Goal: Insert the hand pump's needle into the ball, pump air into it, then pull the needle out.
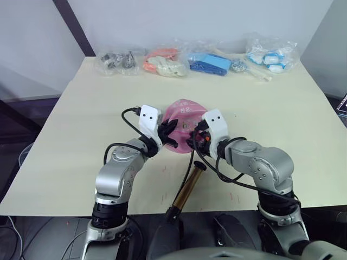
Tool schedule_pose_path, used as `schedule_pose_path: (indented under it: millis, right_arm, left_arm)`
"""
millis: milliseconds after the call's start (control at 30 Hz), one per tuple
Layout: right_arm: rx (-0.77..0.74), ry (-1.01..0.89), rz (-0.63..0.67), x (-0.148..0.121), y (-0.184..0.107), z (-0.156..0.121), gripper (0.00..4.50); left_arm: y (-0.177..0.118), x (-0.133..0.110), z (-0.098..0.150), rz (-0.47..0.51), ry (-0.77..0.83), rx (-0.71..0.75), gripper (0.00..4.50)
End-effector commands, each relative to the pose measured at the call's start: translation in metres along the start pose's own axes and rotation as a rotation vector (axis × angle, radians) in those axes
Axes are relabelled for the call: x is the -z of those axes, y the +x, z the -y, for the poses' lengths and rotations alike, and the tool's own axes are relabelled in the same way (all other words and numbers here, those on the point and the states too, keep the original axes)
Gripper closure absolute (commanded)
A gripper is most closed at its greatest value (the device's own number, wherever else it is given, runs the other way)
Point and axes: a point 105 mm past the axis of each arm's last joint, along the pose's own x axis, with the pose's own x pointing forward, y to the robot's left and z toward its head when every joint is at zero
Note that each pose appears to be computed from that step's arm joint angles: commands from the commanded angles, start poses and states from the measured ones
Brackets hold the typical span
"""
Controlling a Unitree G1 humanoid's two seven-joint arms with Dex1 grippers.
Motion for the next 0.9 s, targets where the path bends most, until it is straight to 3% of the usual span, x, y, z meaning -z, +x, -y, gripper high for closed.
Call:
schedule_pose_path:
  millis: [33, 900]
  right_arm:
    - [0.001, 0.012, 0.053, -0.011, -0.002, -0.001, 1.62]
    - [0.007, 0.052, 0.098, -0.022, 0.003, -0.002, 1.62]
  left_arm:
    - [0.001, 0.033, 0.002, -0.123, -0.042, 0.006, 4.5]
    - [0.001, 0.036, 0.001, -0.13, -0.035, 0.012, 4.5]
